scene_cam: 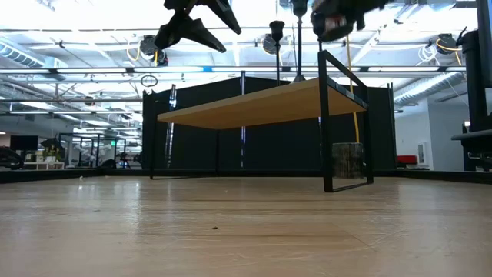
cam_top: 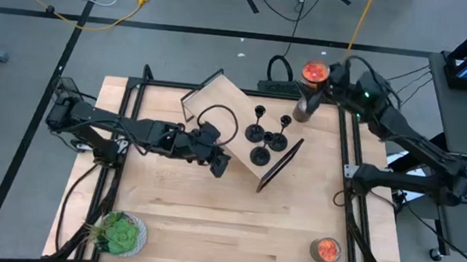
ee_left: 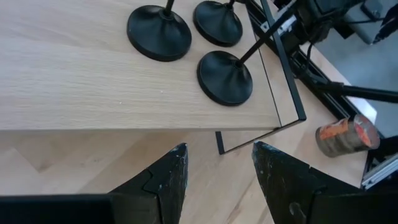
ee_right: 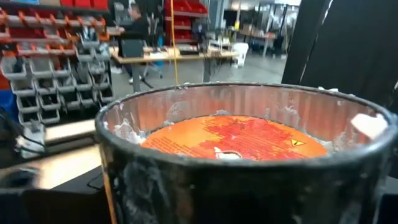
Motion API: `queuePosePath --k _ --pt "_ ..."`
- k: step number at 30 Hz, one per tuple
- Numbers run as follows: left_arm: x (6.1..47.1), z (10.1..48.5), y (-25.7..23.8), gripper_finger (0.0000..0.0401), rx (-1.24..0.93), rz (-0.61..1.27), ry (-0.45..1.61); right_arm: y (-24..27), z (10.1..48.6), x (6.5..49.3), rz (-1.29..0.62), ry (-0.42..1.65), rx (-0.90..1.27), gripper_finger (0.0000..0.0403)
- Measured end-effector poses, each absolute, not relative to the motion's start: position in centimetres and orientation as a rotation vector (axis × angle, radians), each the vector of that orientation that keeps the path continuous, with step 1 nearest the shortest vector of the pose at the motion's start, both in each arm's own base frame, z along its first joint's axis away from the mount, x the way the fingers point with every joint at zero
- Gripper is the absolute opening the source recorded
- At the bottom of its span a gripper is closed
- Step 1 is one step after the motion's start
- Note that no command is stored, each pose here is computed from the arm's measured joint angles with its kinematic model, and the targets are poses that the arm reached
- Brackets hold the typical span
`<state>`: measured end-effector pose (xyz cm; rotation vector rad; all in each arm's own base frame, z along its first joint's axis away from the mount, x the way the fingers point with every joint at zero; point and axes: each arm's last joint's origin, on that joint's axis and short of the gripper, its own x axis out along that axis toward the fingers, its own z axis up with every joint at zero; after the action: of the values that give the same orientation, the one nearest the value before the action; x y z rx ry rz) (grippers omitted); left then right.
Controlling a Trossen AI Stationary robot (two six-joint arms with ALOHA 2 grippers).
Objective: Pick & Place candle stick holders
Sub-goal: Put the left orange scented candle on the shelf
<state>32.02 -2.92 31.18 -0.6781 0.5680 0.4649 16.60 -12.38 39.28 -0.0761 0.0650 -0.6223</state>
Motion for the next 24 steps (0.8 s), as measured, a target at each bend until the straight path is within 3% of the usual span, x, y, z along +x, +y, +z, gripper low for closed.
queuePosePath --k 7,16,24 --pt "32.0 31.2 -3.0 0.0188 -0.701 0.475 0.562 -18.7 37.3 15.7 -0.59 0.097 -0.011 0.0334" --pt "32.0 31.2 -3.0 0.0188 -0.695 0.479 0.561 -26.3 33.2 16.1 -0.289 0.008 0.164 0.0334" --pt "32.0 31.2 -3.0 0.0188 -0.683 0.475 0.564 -29.2 30.1 17.8 -0.087 -0.035 0.282 0.0334"
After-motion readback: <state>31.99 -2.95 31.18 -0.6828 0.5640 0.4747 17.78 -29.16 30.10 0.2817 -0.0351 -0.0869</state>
